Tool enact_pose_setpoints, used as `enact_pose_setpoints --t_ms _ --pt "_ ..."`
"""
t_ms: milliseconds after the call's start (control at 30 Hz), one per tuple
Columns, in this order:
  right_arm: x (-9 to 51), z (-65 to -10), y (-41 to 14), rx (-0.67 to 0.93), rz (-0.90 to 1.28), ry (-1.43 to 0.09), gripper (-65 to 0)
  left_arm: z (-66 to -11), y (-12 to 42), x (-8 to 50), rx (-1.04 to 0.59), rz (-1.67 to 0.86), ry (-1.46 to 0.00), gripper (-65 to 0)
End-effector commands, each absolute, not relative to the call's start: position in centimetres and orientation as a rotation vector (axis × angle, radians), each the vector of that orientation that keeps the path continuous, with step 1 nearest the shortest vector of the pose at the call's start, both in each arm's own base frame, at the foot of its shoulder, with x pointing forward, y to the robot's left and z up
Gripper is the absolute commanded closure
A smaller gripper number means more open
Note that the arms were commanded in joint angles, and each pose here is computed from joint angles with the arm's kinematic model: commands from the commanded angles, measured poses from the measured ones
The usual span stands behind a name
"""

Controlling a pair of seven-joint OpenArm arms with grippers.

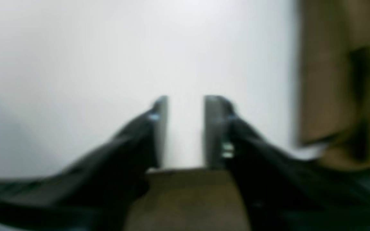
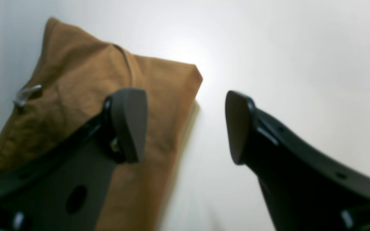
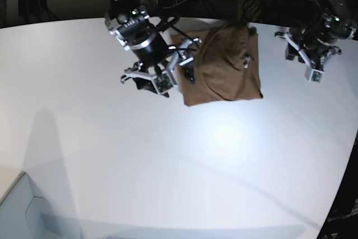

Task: Layout the t-shirt on the table in an organized manner, then fold the t-shirt properly
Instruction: 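Release the folded bundle and press its edges with both grippers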

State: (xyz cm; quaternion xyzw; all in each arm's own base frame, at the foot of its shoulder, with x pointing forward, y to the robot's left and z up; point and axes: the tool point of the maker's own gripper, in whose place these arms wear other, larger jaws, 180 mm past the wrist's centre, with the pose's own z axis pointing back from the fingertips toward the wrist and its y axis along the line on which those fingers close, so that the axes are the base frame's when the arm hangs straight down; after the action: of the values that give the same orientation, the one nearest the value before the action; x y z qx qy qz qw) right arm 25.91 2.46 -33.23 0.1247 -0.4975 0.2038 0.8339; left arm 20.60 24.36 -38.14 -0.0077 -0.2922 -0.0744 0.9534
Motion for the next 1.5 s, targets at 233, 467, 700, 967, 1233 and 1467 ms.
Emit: enact_pose_setpoints --t_ms 233,467,700,967,1233,1467 --pt "26.2 -31.0 0.5 0.221 0.442 -1.130 -39.3 -38.9 20.9 21.7 -0.108 -0.097 -0.576 -51.4" --pt "25.8 -31.7 -0.4 0.197 0.465 -1.109 -39.3 -38.9 18.7 22.2 -0.193 -0.068 -0.576 -51.8" --pt "25.7 -31.9 -0.4 0.198 0.464 -1.104 -39.3 -36.8 16.8 23.3 -0.372 -0.078 -0.665 -51.8" --pt "25.7 -31.9 -0.4 0.198 0.464 -1.104 -39.3 -36.4 17.9 23.4 -0.374 -0.033 -0.694 -51.8" --pt "25.6 -31.9 -0.2 0.204 0.468 -1.103 -39.3 -40.4 16.8 22.8 -0.490 0.053 -0.593 -51.8" --pt "25.5 -31.9 -0.1 0.205 0.469 -1.102 -39.3 -40.3 16.8 22.5 -0.503 0.056 -0.592 -51.8"
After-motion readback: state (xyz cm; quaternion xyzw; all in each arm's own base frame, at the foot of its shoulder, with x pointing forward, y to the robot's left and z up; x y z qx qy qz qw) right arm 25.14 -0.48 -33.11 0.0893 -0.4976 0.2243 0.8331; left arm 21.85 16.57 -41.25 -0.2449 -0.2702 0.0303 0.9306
